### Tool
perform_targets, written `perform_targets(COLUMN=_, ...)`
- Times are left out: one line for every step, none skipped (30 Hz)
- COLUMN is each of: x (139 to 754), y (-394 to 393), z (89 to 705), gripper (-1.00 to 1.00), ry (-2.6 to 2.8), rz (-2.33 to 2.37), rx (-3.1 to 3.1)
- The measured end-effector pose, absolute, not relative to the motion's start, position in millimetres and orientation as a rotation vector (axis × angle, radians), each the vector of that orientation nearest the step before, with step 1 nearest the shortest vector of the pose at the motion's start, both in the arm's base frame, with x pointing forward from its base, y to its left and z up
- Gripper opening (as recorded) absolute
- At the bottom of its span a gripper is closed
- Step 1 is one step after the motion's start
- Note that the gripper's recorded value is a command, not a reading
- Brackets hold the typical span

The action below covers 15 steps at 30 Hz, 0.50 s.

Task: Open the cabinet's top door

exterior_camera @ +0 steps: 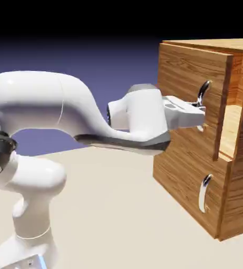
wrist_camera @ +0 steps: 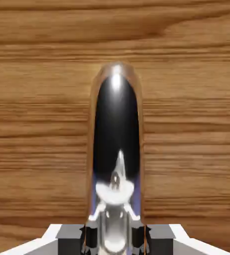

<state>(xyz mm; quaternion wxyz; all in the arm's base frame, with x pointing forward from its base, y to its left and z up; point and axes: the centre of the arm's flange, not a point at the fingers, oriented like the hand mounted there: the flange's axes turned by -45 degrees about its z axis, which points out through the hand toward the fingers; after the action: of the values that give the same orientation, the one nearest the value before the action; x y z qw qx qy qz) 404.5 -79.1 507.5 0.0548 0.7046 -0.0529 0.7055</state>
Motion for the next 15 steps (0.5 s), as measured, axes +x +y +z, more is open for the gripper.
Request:
perform_targets(x=398, y=-76, z=508, gripper=-1.0, ry=-0.178, rz=2.133, rx=2.131)
perform_targets(x=393, y=-72, z=508, gripper=-1.0, ry=-0.192, rz=2.125, rx=2.123)
perform_targets(x=387, y=-69, z=508, gripper=-1.0, ry=-0.206, rz=2.117, rx=2.114)
perform_targets(x=381, y=-66, z=508, gripper=-1.0, ry=-0.221, rz=2.107, rx=2.106)
perform_targets(x=375, y=-62, z=508, gripper=-1.0, ry=-0.239, rz=2.099, rx=2.097)
perform_targets(x=370, y=-58, z=508, gripper=-1.0, ry=-0.255, rz=2.091, rx=2.088)
perform_targets(x=364, y=-54, z=508, gripper=-1.0, ry=-0.27, rz=2.082, rx=2.08)
perform_targets(x=359, y=-51, z=508, gripper=-1.0, ry=-0.285, rz=2.074, rx=2.072)
perform_targets(x=353, y=-47, z=508, gripper=-1.0, ry=-0.3, rz=2.066, rx=2.063)
perform_targets(x=348, y=-43, z=508, gripper=-1.0, ry=-0.314, rz=2.057, rx=2.055)
perform_targets(x=344, y=-39, z=508, gripper=-1.0, ry=-0.326, rz=2.05, rx=2.047)
perform_targets(x=339, y=-36, z=508, gripper=-1.0, ry=-0.338, rz=2.042, rx=2.04)
perform_targets(x=335, y=-32, z=508, gripper=-1.0, ry=-0.35, rz=2.034, rx=2.032)
perform_targets(x=331, y=-29, z=507, gripper=-1.0, ry=-0.362, rz=2.027, rx=2.025)
perform_targets(x=326, y=-25, z=507, gripper=-1.0, ry=-0.374, rz=2.019, rx=2.017)
